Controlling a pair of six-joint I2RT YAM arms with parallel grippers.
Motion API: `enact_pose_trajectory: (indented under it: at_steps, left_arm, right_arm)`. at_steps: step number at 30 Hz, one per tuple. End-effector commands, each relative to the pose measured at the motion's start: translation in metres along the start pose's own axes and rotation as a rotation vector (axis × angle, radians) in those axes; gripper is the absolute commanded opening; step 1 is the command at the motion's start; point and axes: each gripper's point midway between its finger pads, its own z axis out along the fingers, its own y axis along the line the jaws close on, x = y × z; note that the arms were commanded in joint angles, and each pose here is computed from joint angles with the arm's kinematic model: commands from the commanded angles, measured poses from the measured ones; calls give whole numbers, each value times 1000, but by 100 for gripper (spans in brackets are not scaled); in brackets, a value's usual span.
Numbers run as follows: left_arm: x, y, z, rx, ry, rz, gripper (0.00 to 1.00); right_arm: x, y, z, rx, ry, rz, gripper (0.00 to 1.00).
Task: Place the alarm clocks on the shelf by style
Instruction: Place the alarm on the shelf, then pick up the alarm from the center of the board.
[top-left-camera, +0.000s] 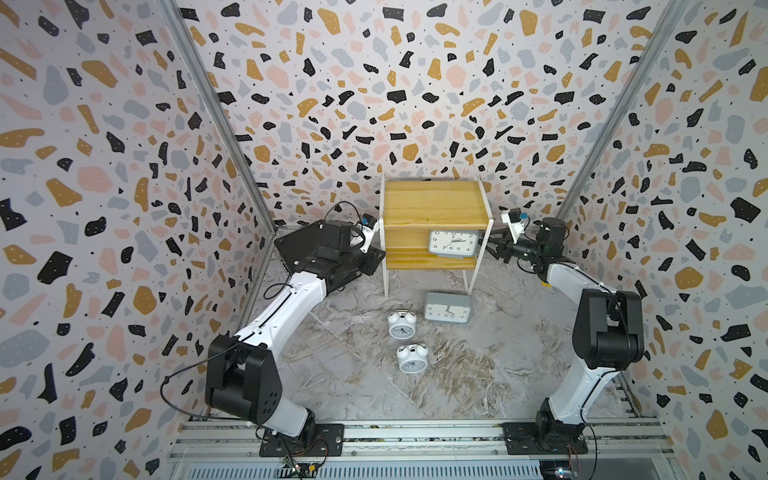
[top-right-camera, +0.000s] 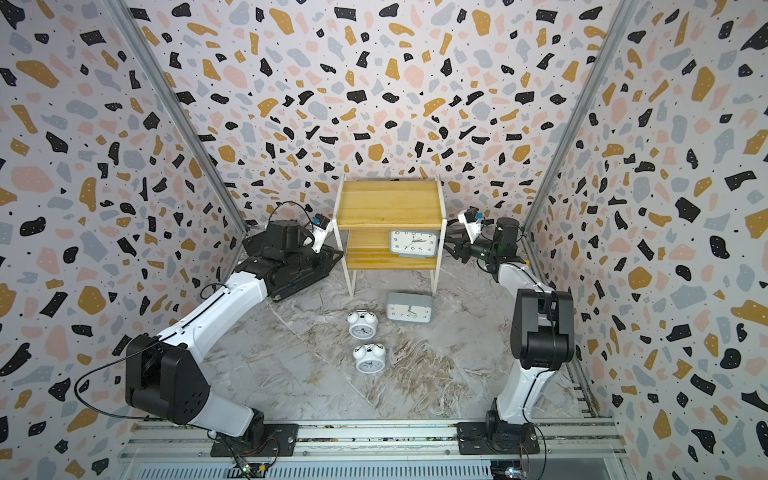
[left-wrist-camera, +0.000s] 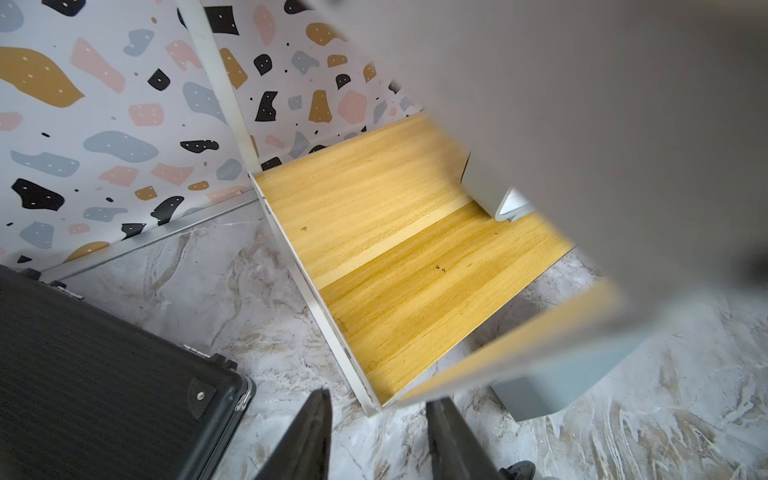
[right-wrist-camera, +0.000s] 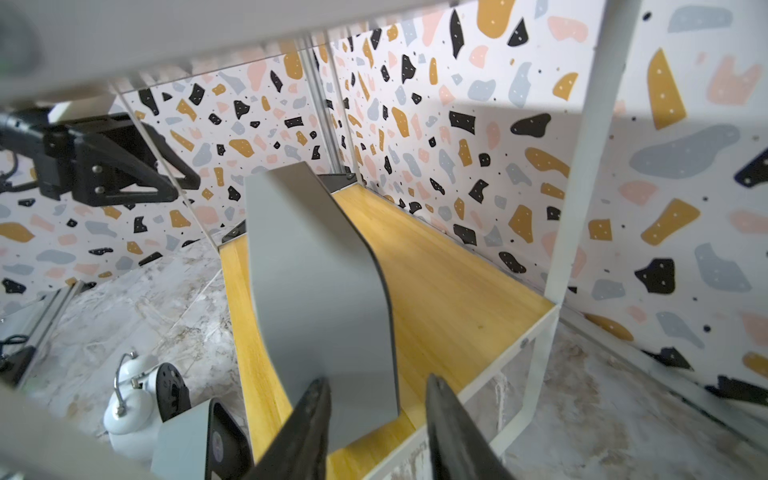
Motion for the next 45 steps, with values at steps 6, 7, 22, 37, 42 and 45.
enact_pose_trajectory:
  at_steps: [6, 7, 22, 37, 42, 45]
  left_arm:
    - [-33, 1, -34, -49, -84, 69, 60]
    - [-34, -1, -39, -48, -90, 69, 62]
    - [-3, -49, -108, 81, -140, 122, 71]
    - [51, -69, -114, 163, -147, 28, 77]
    - [54, -75, -112, 203, -131, 25, 79]
    - [55, -74, -111, 193, -124, 32, 79]
  right_arm:
    - [-37, -8, -49, 198, -46, -39, 63]
    - [-36, -7, -55, 222, -44, -38, 64]
    - [1, 72, -108, 408, 15, 126, 66]
    - [69, 137, -101, 381, 87, 153, 68]
    - [84, 138, -86, 349, 155, 136, 69]
    - [97, 141, -75, 324, 203, 110, 71]
